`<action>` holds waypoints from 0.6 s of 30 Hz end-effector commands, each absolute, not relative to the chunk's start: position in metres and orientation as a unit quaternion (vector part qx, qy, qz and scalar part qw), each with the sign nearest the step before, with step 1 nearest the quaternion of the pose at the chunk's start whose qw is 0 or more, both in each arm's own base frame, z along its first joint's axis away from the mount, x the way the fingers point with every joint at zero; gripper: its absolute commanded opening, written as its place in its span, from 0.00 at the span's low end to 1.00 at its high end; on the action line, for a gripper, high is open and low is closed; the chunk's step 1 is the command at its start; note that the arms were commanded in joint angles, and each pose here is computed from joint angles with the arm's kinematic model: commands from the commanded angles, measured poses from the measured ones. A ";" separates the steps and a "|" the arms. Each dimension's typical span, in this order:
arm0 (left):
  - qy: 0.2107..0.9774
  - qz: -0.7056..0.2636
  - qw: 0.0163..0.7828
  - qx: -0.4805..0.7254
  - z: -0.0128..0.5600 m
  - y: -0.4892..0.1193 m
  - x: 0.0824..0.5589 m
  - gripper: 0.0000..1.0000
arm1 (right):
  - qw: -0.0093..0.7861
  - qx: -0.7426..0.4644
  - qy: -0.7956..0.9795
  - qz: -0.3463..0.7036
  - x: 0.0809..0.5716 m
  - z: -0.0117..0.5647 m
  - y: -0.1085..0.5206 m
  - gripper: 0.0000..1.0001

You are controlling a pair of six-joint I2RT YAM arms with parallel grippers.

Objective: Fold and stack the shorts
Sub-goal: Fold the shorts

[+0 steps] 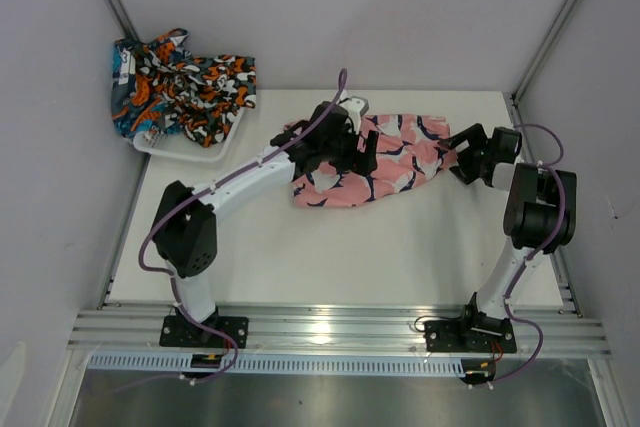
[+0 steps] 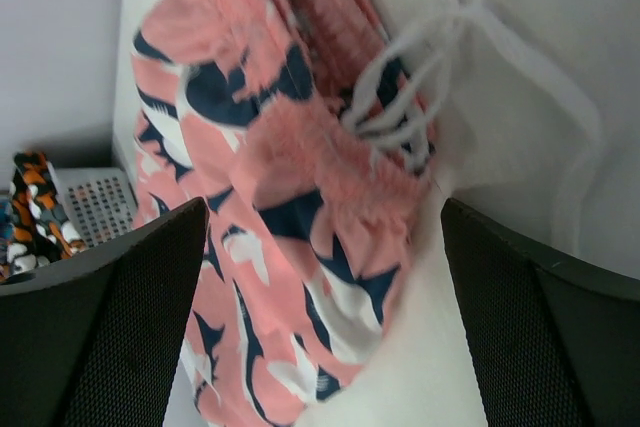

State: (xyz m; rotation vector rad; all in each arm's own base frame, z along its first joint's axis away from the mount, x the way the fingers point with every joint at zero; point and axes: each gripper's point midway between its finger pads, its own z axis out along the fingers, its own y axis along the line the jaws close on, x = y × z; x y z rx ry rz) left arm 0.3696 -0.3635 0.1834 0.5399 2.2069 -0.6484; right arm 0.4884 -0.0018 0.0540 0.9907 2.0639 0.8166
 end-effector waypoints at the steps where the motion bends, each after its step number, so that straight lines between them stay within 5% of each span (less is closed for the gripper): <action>1: 0.833 -0.288 0.427 0.205 0.239 -0.359 0.351 0.99 | 0.385 0.390 0.775 0.315 0.518 0.059 -0.012 0.99; 7: 0.833 -0.275 0.436 0.201 0.242 -0.343 0.342 0.99 | 0.362 0.407 0.775 0.319 0.531 0.034 -0.004 0.96; 16: 0.845 -0.253 0.425 0.206 0.222 -0.332 0.337 0.99 | 0.366 0.400 0.782 0.308 0.540 0.031 0.004 0.24; 18: 0.846 -0.250 0.424 0.205 0.219 -0.330 0.335 0.99 | 0.372 0.386 0.788 0.302 0.543 0.037 0.005 0.00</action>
